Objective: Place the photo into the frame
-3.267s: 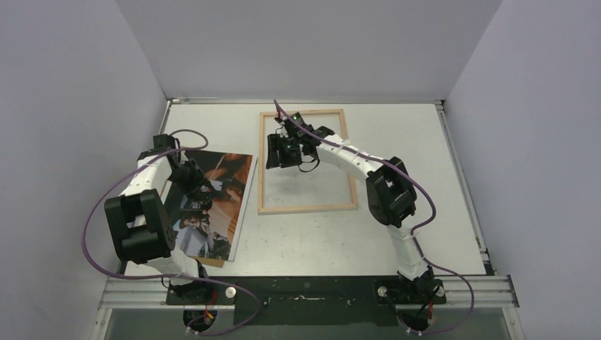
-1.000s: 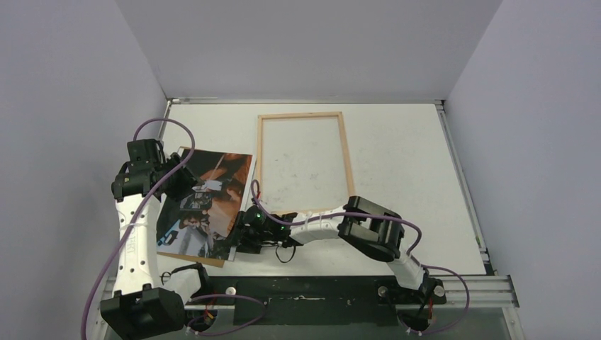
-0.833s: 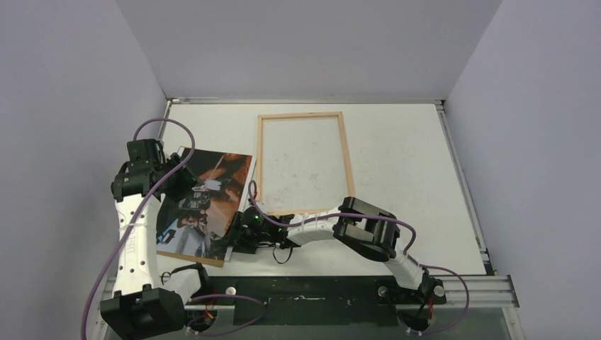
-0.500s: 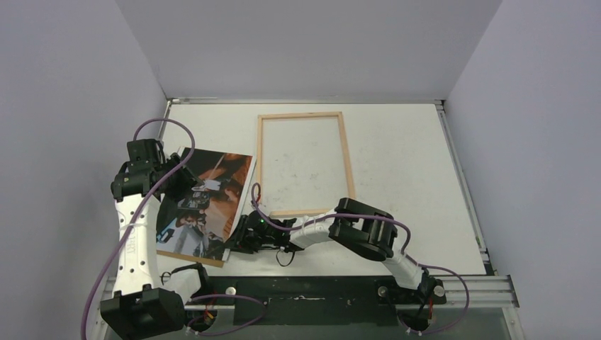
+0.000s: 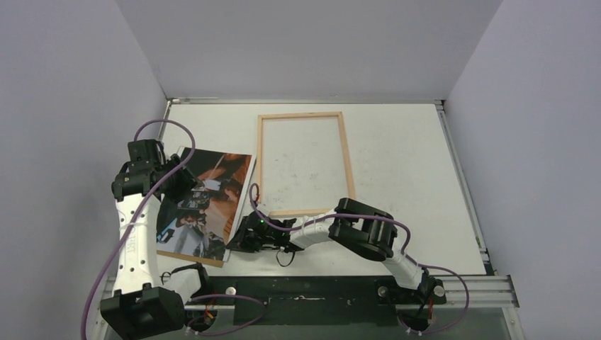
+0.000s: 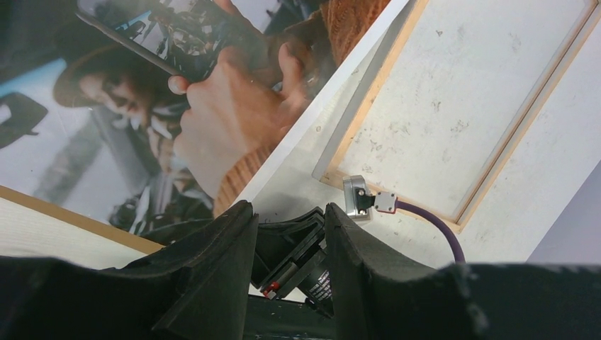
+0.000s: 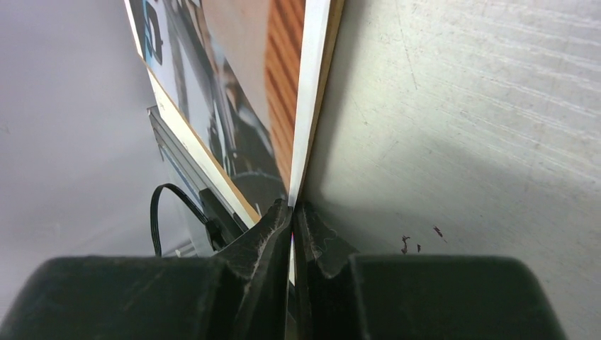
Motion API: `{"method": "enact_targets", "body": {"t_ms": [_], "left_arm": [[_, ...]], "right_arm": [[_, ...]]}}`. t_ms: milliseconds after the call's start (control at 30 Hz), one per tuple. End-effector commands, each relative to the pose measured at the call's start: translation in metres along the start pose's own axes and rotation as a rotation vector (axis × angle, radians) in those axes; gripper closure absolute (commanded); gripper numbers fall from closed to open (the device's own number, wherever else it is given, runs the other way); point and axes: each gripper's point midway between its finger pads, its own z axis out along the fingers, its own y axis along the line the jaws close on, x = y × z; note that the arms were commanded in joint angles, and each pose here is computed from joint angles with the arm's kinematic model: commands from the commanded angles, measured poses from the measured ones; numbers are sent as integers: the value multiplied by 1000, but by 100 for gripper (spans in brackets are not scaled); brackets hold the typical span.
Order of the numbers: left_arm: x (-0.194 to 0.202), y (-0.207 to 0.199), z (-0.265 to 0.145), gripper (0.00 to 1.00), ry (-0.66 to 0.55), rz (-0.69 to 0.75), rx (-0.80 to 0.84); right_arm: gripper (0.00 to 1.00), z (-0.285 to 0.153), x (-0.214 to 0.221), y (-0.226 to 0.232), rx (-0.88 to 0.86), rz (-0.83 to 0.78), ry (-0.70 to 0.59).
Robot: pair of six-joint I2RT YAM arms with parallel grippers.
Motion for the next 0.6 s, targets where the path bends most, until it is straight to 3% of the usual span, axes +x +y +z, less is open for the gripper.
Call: {"method": "enact_targets", "body": {"t_ms": [0,200,567], "left_arm": [[0,3,4,61,-1,17,-12],[1,1,7,60,14,18,-3],[6,-7,13,54,61,14,43]], "right_arm": [[94,-8,-15,23,-40,-35,-48],[89,-19,-11,19,-7,-57,-34],[97,-36,-14,25,57,-131,-31]]}}
